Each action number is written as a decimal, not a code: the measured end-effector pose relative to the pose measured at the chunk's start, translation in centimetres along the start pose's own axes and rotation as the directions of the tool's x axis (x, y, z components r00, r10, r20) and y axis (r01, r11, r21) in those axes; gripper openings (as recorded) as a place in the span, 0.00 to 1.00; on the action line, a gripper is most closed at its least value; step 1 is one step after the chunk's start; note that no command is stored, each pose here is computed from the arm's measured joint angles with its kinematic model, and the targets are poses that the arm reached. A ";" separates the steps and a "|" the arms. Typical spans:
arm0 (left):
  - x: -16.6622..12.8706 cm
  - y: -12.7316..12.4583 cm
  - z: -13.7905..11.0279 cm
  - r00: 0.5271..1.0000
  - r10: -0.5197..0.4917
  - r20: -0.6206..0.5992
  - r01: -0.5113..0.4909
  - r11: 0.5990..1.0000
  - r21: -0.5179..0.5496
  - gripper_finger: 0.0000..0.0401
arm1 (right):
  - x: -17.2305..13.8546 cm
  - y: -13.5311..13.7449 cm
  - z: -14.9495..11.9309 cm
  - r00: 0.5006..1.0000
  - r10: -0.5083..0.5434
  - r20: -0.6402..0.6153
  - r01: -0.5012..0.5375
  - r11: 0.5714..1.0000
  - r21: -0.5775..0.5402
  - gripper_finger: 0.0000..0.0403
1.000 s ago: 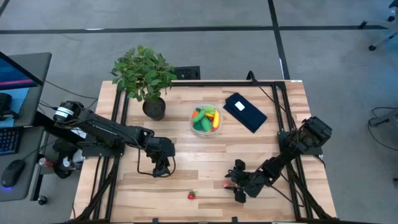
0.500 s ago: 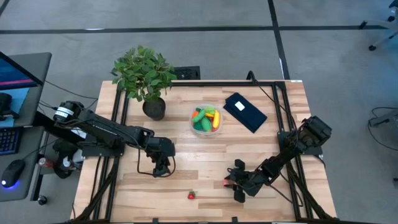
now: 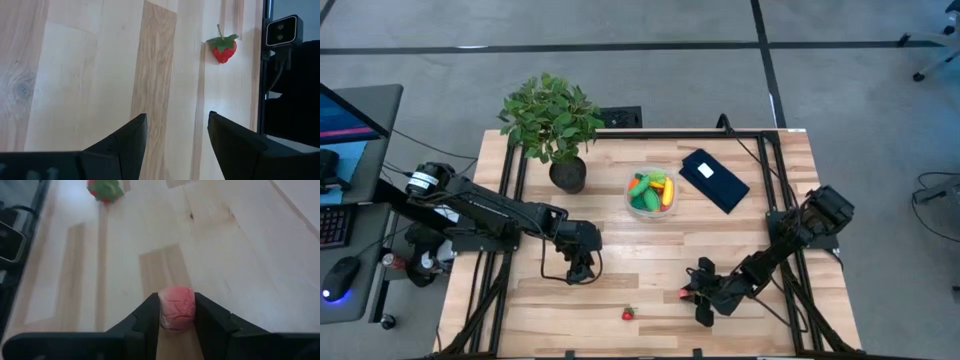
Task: Pick and placing Produce into tupperware
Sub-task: Put the pink peach into the transparent bin
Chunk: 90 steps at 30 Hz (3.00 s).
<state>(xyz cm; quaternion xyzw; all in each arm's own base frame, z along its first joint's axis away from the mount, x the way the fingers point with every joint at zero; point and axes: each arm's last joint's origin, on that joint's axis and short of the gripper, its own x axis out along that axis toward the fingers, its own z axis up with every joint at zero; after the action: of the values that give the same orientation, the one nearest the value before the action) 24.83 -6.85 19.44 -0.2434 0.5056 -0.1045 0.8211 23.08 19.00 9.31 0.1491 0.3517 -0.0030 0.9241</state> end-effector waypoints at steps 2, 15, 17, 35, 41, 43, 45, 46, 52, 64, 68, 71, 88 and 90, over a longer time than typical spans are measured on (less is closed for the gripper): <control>0.0 0.0 0.0 1.000 0.001 0.001 -0.001 1.000 0.007 0.49 | -0.1 0.0 0.2 1.000 0.004 0.008 -0.004 1.000 0.006 0.25; 0.0 0.1 0.1 0.999 0.039 0.027 -0.041 0.998 0.050 0.49 | -2.4 -1.2 4.0 0.998 -0.027 0.058 0.030 0.999 -0.044 0.25; 0.0 0.1 0.1 0.998 0.048 0.036 -0.050 0.997 0.051 0.49 | -2.9 -1.7 4.6 0.997 -0.047 0.054 0.050 0.997 -0.059 0.25; -0.1 0.5 0.5 0.974 0.186 0.131 -0.205 0.967 0.151 0.49 | -7.2 -6.0 8.4 0.978 -0.205 0.030 0.206 0.978 -0.041 0.25; -0.2 0.2 1.4 0.946 0.206 0.252 -0.260 0.945 0.201 0.49 | -7.5 -7.6 10.8 0.958 -0.241 0.157 0.247 0.969 -0.018 0.25; -0.3 0.1 1.6 0.934 0.211 0.289 -0.279 0.935 0.219 0.49 | -7.4 -8.1 11.6 0.944 -0.259 0.204 0.267 0.964 -0.011 0.25; -0.3 0.0 1.9 0.920 0.219 0.324 -0.302 0.925 0.232 0.49 | -7.3 -8.7 12.3 0.931 -0.272 0.243 0.282 0.959 -0.008 0.25; -0.4 0.0 2.0 0.914 0.226 0.338 -0.314 0.920 0.236 0.49 | -7.1 -9.0 12.6 0.925 -0.280 0.256 0.292 0.957 -0.007 0.25; -0.5 0.0 2.4 0.868 0.282 0.409 -0.393 0.893 0.219 0.49 | -6.5 -11.4 13.5 0.897 -0.363 0.253 0.376 0.926 -0.003 0.25; -0.6 0.1 2.6 0.837 0.318 0.444 -0.418 0.897 0.146 0.49 | -3.7 -15.5 14.1 0.852 -0.471 0.228 0.467 0.881 0.075 0.25; -0.6 0.1 2.5 0.836 0.323 0.444 -0.416 0.900 0.129 0.49 | -2.2 -16.5 13.8 0.861 -0.463 0.213 0.454 0.886 0.091 0.25; -0.6 0.2 2.5 0.838 0.329 0.435 -0.414 0.903 0.113 0.49 | -1.4 -17.0 13.6 0.867 -0.458 0.197 0.442 0.889 0.119 0.25; -0.6 0.3 2.4 0.820 0.364 0.442 -0.427 0.903 0.051 0.49 | -1.4 -19.3 13.9 0.860 -0.481 0.169 0.451 0.873 0.186 0.25; -0.7 0.3 2.4 0.817 0.368 0.444 -0.432 0.901 0.048 0.49 | -1.4 -19.6 13.9 0.869 -0.467 0.163 0.436 0.879 0.191 0.25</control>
<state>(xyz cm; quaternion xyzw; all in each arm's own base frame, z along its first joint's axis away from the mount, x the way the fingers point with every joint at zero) 26.63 -5.58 20.68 -0.0872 0.3457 0.0893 0.9300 28.91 -3.76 14.70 0.1293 0.2788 -0.2606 0.9152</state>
